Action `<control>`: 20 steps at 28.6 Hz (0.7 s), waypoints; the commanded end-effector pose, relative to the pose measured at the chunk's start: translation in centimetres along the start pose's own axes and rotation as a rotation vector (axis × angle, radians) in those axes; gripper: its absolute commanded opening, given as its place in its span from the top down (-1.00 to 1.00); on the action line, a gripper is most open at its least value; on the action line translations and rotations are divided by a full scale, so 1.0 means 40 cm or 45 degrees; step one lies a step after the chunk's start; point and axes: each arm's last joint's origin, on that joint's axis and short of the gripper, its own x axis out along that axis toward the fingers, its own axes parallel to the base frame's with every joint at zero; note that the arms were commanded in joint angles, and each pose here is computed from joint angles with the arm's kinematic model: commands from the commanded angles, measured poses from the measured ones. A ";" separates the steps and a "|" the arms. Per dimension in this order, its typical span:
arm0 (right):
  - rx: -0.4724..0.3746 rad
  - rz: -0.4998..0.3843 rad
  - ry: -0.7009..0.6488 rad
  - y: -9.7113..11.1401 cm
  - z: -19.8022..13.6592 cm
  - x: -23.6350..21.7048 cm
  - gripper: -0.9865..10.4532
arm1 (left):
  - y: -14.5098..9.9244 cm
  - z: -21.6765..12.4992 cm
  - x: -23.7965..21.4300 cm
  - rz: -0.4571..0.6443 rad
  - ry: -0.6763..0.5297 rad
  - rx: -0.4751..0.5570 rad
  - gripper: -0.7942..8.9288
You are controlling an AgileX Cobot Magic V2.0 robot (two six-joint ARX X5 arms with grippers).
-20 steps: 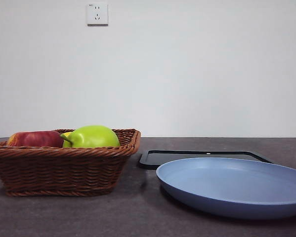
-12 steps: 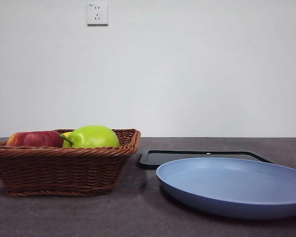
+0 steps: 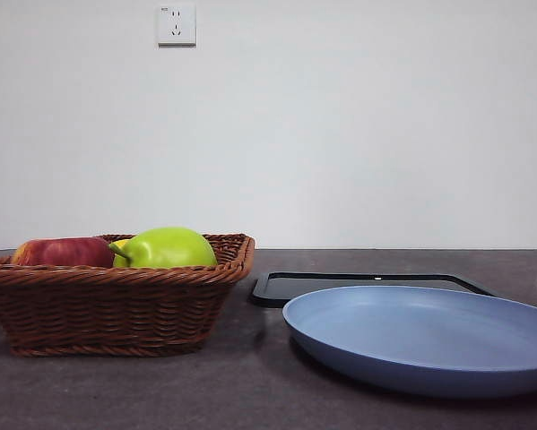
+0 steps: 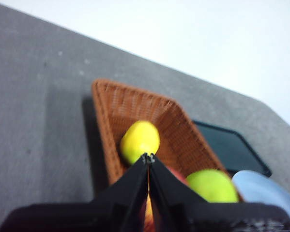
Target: Take the lemon from the basket,put the lemon in the plate,hand out the plate
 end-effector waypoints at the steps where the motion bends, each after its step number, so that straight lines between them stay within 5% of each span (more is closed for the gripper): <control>1: -0.016 0.010 -0.010 0.032 0.045 -0.016 0.82 | -0.020 0.044 -0.007 0.015 -0.013 0.002 0.82; 12: -0.184 -0.040 0.094 0.111 0.175 -0.014 0.82 | -0.070 0.186 0.050 -0.049 0.150 0.117 0.82; 20: -0.250 0.015 0.429 0.132 0.216 0.047 0.82 | -0.088 0.252 0.140 -0.206 0.369 0.109 0.82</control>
